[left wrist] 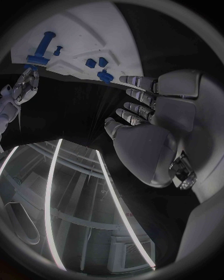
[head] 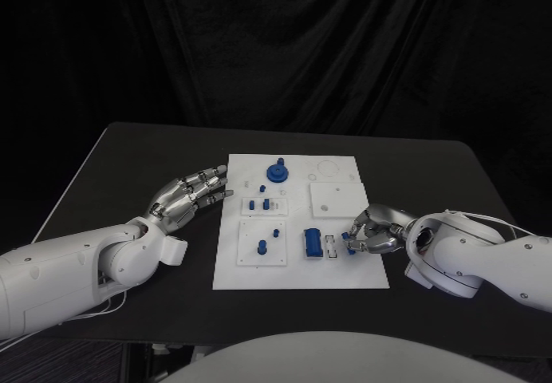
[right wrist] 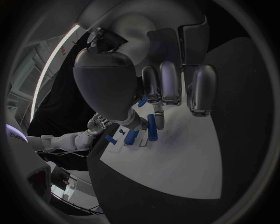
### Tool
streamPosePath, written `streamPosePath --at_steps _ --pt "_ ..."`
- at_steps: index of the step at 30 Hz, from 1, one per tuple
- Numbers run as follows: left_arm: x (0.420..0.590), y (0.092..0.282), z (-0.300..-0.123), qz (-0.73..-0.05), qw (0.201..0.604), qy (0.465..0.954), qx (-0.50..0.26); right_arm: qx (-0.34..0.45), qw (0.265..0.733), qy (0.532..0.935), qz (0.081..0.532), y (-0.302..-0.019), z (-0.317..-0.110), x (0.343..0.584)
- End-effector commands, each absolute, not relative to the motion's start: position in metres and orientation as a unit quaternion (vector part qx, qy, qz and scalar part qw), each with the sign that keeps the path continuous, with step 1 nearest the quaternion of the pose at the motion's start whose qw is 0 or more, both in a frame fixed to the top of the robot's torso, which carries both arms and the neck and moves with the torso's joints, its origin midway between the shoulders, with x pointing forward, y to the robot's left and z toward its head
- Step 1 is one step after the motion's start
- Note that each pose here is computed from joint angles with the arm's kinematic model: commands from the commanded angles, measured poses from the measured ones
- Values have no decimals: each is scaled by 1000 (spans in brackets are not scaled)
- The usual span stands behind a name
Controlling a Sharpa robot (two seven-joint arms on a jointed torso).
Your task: Assemble the parts on the task board
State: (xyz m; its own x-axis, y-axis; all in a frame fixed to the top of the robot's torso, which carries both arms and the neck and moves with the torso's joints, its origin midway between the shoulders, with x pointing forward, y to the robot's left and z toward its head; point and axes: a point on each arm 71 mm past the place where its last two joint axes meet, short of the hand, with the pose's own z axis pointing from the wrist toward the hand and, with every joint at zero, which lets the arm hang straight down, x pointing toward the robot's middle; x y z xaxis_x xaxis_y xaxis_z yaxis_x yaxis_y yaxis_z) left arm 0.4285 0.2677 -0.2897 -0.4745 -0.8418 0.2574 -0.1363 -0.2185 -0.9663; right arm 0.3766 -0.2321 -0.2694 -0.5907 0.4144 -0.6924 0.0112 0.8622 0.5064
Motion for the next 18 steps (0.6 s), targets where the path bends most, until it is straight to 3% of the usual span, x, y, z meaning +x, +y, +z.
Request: streamPosePath --at_steps 1,18 --pt "428 265 -289 -655 265 559 -434 162 413 855 268 -227 -270 376" --pt "428 264 -290 -655 264 560 -434 159 368 882 249 -220 -281 379"
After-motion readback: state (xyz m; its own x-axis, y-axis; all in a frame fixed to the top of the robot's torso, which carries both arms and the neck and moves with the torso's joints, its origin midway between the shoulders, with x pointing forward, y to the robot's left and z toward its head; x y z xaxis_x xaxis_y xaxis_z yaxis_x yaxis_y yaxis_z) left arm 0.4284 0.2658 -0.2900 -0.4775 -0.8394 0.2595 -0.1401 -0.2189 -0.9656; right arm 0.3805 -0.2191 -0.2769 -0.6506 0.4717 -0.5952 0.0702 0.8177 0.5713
